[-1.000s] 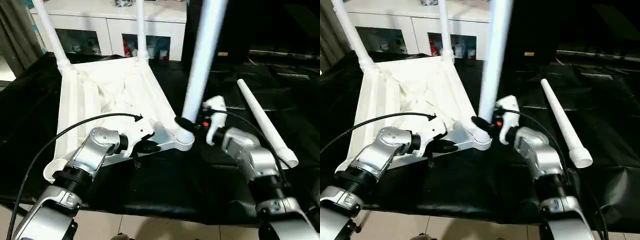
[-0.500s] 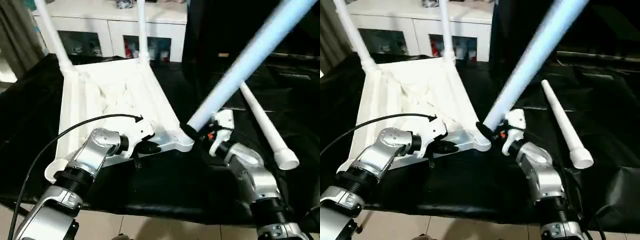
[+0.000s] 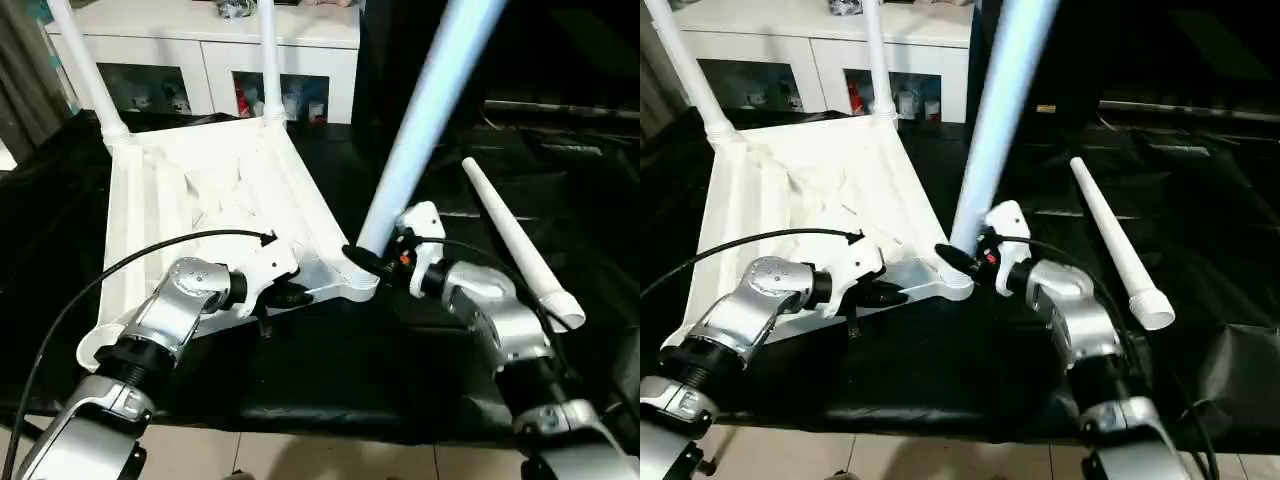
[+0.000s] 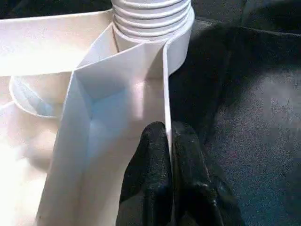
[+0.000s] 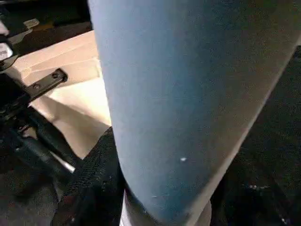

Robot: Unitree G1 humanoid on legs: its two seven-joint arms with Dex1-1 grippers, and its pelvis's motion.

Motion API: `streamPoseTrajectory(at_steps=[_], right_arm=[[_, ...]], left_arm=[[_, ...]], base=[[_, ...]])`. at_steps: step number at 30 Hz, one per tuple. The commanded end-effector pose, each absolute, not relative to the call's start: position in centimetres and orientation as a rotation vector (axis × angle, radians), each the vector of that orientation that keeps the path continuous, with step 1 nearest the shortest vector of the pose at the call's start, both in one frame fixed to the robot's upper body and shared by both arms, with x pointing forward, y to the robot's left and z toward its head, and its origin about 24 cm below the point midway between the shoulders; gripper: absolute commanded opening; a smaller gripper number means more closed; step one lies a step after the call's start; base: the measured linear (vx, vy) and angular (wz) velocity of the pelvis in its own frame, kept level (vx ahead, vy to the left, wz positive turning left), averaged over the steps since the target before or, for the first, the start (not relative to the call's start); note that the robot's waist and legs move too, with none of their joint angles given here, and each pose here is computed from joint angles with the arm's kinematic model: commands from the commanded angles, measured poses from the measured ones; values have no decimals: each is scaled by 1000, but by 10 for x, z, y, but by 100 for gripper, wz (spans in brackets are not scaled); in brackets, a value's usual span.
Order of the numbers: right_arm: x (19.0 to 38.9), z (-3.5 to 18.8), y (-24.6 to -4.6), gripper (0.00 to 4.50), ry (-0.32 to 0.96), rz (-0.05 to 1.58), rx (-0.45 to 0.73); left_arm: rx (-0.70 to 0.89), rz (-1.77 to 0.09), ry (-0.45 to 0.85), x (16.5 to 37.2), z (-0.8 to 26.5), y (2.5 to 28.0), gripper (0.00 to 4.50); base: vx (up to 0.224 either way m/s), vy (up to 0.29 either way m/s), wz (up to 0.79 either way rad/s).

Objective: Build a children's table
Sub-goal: Insert table leg to table base

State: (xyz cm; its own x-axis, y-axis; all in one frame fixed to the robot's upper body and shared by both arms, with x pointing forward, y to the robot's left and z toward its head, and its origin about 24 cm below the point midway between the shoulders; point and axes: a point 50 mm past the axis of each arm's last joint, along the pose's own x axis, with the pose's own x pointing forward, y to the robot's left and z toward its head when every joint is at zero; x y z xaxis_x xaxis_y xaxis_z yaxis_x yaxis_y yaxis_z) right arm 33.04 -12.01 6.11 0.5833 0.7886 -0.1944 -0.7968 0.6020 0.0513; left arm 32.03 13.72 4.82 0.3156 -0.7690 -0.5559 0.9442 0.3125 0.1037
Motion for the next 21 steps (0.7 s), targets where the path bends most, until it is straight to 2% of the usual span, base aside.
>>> streamPoseTrajectory(at_steps=[1, 10, 17, 21], right_arm=[[316, 26, -121, 190, 390, 970, -67], [298, 17, -124, 190, 397, 1110, -53], [281, 20, -128, 190, 403, 1278, 16], [278, 22, -130, 190, 407, 1314, 25]], left_arm=[[464, -1254, 377, 317, 55, 127, 0], [438, -1322, 345, 314, 59, 124, 0], [474, -1606, 429, 294, 60, 124, 0], [483, -1657, 441, 290, 62, 123, 0]], base=[[0, 0, 0], [0, 0, 0], [0, 0, 0], [0, 0, 0]])
